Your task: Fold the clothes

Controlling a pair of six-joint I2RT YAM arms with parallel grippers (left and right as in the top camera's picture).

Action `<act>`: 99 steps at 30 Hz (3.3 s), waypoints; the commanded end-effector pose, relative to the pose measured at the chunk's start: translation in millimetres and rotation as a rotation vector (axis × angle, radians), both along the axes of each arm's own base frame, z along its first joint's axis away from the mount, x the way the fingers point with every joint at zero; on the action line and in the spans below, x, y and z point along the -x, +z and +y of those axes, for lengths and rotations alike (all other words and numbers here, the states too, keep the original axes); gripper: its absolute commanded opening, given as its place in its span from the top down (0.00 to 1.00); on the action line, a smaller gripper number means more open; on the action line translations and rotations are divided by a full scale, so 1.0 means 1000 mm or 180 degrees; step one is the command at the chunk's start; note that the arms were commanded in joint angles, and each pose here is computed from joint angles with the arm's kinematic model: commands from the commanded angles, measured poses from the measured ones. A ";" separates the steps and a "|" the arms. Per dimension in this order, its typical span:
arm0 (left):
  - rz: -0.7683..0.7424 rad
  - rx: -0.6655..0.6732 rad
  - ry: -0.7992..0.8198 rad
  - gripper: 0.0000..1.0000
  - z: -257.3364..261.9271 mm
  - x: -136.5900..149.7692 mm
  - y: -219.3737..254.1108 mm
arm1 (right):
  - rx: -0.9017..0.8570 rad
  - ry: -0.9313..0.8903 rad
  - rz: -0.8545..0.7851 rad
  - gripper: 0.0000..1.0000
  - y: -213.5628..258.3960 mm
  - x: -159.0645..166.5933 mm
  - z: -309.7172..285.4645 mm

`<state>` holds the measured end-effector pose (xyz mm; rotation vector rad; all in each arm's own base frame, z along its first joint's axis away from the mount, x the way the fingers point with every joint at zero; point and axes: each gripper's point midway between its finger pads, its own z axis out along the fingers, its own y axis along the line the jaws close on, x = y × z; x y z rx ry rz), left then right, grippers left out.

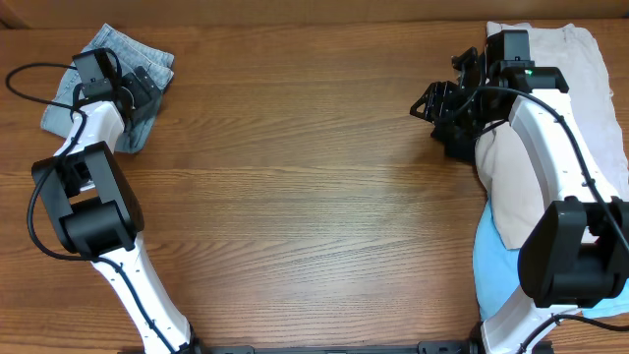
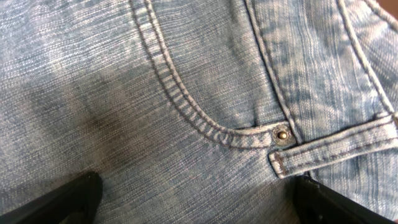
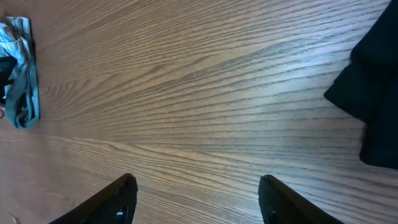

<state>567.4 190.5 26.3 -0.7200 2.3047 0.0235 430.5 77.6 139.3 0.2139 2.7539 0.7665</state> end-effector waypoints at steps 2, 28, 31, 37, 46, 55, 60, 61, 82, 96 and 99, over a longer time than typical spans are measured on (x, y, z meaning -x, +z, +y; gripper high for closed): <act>0.0323 -0.0255 -0.0075 0.00 0.019 0.015 -0.023 | 0.0014 0.0057 -0.0036 0.34 0.002 -0.001 0.006; 0.0081 0.0242 0.0850 0.00 0.080 0.032 -0.069 | 0.0216 0.0007 0.0049 0.32 -0.005 0.004 -0.002; -0.0079 0.0289 0.0743 0.01 0.077 0.021 -0.060 | 0.0215 0.0007 0.0062 0.32 -0.005 0.005 -0.002; -0.0275 0.0173 0.0129 0.00 0.070 -0.017 0.011 | 0.0212 0.0008 0.0077 0.31 -0.006 0.006 -0.001; -0.0378 -0.0104 -0.0186 0.00 0.055 -0.026 0.160 | 0.0222 0.0023 -0.0077 0.13 0.002 -0.004 -0.002; -0.0280 -0.0204 -0.0512 0.00 -0.009 0.042 0.290 | 0.0579 0.0233 -0.0433 0.04 0.065 -0.010 0.005; 0.0173 -0.0276 -0.0359 0.00 -0.028 0.100 0.305 | 0.0885 0.0275 -0.0627 0.02 0.109 -0.002 0.014; 0.0319 -0.0265 -0.0272 0.00 -0.027 0.110 0.299 | 0.0898 0.0295 -0.0634 0.01 0.111 0.000 0.016; 0.1668 -0.0340 -0.0113 0.00 0.072 0.095 0.081 | 0.1053 0.0513 -0.0302 0.00 0.097 0.028 0.019; 0.1987 -0.0086 -0.0350 0.00 0.066 0.082 -0.034 | 0.1127 0.0501 -0.0236 0.00 0.095 0.032 0.015; 0.1883 -0.0031 -0.0554 0.01 0.054 0.069 -0.044 | 0.1127 0.0501 -0.0237 0.00 0.095 0.032 0.015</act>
